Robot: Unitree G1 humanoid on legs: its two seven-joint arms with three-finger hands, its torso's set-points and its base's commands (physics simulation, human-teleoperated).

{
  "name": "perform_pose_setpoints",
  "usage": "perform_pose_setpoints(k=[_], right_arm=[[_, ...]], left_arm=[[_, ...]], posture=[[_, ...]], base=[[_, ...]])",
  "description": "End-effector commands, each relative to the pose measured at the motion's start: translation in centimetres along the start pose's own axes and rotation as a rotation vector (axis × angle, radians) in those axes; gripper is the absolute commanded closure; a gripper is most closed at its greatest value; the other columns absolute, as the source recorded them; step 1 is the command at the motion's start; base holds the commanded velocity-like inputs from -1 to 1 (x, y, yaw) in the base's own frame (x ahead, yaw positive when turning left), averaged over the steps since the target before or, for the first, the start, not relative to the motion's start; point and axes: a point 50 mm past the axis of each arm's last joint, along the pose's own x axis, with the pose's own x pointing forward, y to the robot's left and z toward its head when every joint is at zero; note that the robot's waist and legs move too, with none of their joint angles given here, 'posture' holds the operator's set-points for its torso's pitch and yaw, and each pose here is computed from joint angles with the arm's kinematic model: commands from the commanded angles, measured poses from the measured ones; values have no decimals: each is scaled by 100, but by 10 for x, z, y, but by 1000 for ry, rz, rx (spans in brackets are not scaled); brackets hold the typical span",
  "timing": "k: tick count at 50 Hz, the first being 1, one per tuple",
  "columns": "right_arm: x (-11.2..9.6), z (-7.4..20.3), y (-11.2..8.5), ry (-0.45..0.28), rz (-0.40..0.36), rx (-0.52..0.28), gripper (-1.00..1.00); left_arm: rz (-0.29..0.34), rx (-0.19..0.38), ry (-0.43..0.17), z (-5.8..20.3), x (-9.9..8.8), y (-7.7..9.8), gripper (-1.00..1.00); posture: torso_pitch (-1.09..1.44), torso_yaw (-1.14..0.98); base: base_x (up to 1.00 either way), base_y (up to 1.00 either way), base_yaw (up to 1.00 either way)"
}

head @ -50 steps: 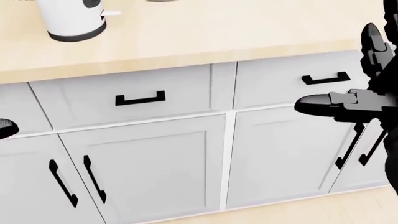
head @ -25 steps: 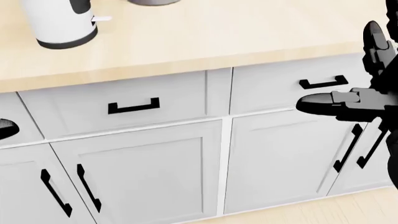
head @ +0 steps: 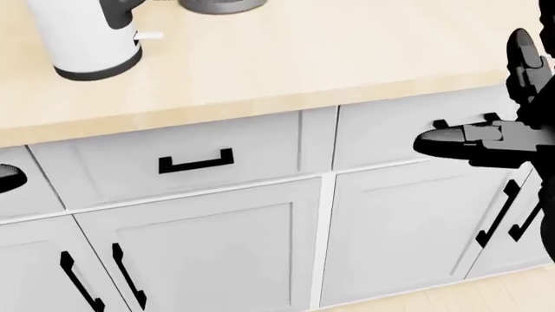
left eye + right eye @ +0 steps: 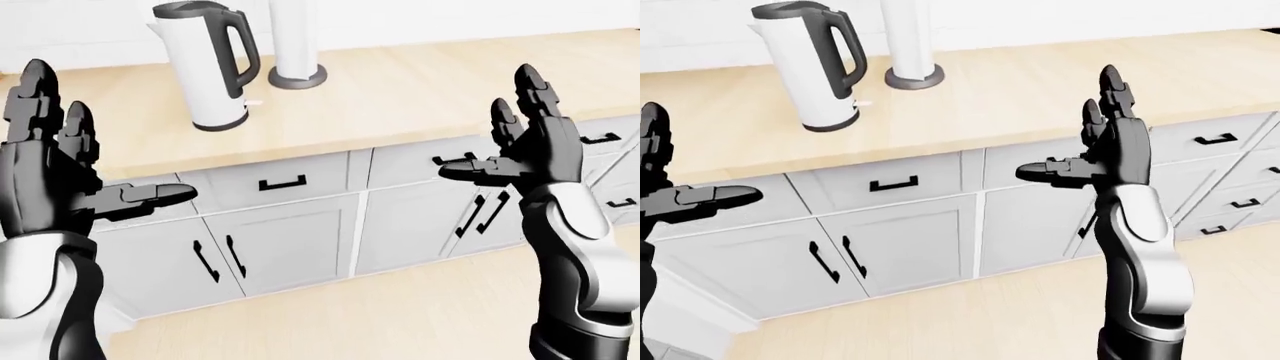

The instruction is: Press the button to open the lid of the electric kettle.

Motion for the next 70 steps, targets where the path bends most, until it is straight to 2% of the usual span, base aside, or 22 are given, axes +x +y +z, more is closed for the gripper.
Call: perform_pose_setpoints(k=[1, 70], right_arm=[[-1, 20, -2, -105, -14, -15, -100], [0, 25, -4, -112, -19, -13, -100]], left_arm=[[-9, 5, -83, 14, -1, -1, -100], [0, 15, -88, 16, -1, 1, -100]], posture=[[0, 0], [0, 0]], base=[[10, 10, 0], [10, 10, 0]])
